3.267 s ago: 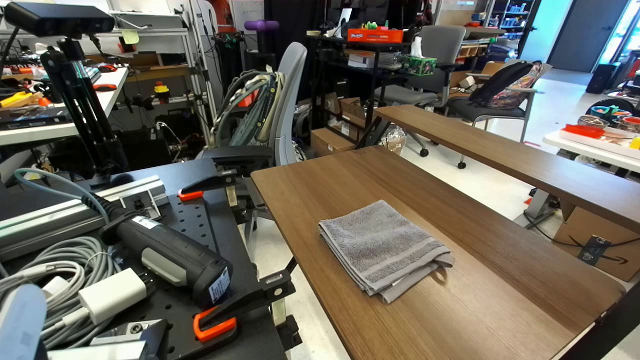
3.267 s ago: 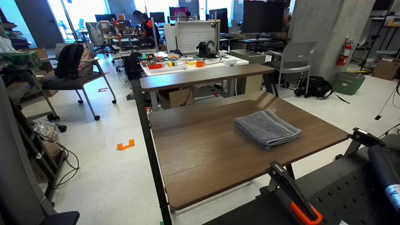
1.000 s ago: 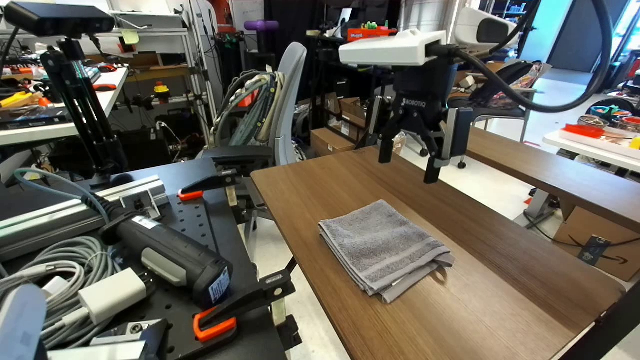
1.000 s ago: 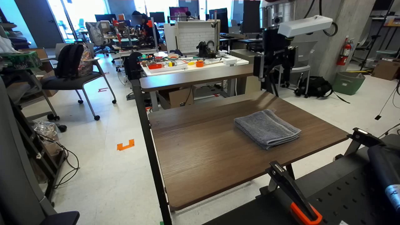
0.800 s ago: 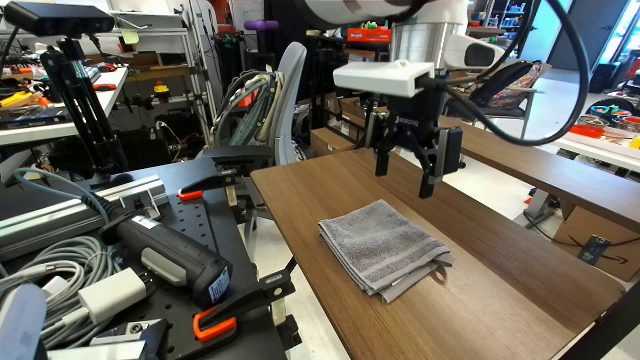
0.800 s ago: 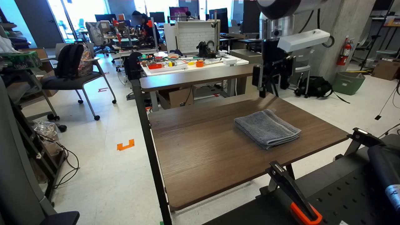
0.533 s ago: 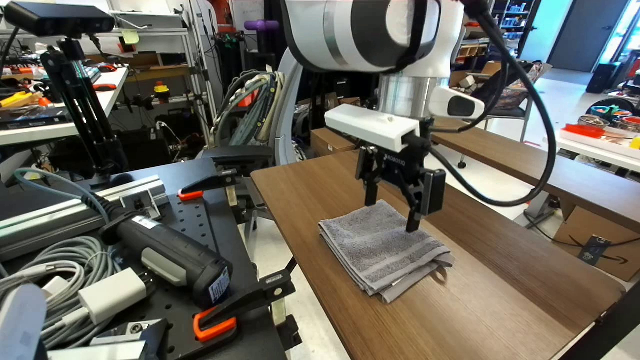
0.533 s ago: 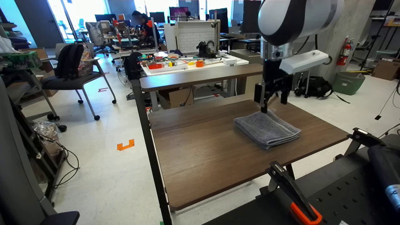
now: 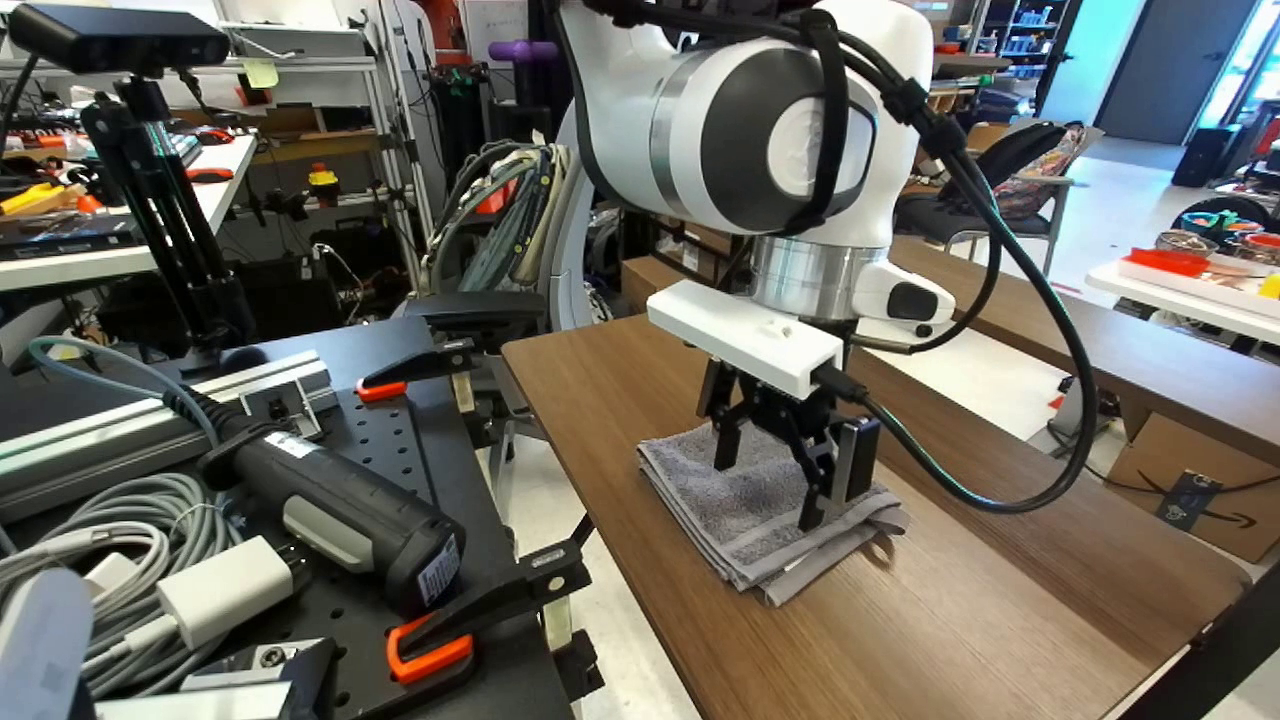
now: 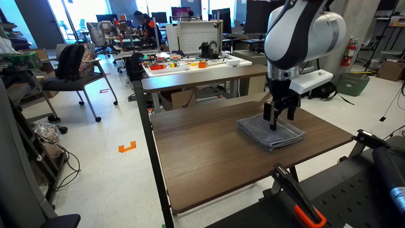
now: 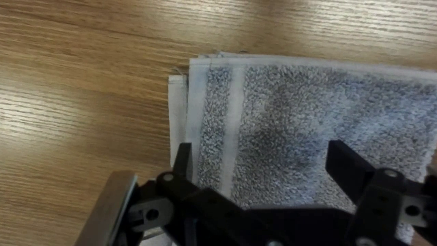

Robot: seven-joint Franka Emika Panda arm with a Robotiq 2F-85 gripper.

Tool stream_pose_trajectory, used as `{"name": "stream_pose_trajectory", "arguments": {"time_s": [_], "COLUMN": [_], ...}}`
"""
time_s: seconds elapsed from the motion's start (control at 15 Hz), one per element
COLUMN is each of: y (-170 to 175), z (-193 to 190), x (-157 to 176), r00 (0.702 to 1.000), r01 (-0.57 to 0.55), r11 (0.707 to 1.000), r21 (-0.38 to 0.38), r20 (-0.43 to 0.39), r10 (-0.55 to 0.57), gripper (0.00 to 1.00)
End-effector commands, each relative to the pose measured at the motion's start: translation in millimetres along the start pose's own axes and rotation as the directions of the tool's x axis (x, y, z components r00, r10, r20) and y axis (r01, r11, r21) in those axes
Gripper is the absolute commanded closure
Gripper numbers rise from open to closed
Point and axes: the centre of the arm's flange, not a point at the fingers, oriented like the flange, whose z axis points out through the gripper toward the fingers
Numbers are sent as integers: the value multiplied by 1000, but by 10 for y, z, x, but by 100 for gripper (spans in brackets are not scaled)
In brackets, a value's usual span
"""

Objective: Slide the towel to the left

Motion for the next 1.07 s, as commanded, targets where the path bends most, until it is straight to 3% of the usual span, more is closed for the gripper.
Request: {"name": "stream_pose_trajectory", "arguments": {"time_s": [0.0,0.4,1.0], "y": [-68,-434,-1315], "z": [212,431,290], "x": [98,226,412], "r00": [998,990,961], "r01": [62,141,275], "r11": [998,990,961], "r21": [1,-9,-2], "r20": [-6,18,-9], "r10": [-62,-141,-275], "gripper": [0,0,0]}}
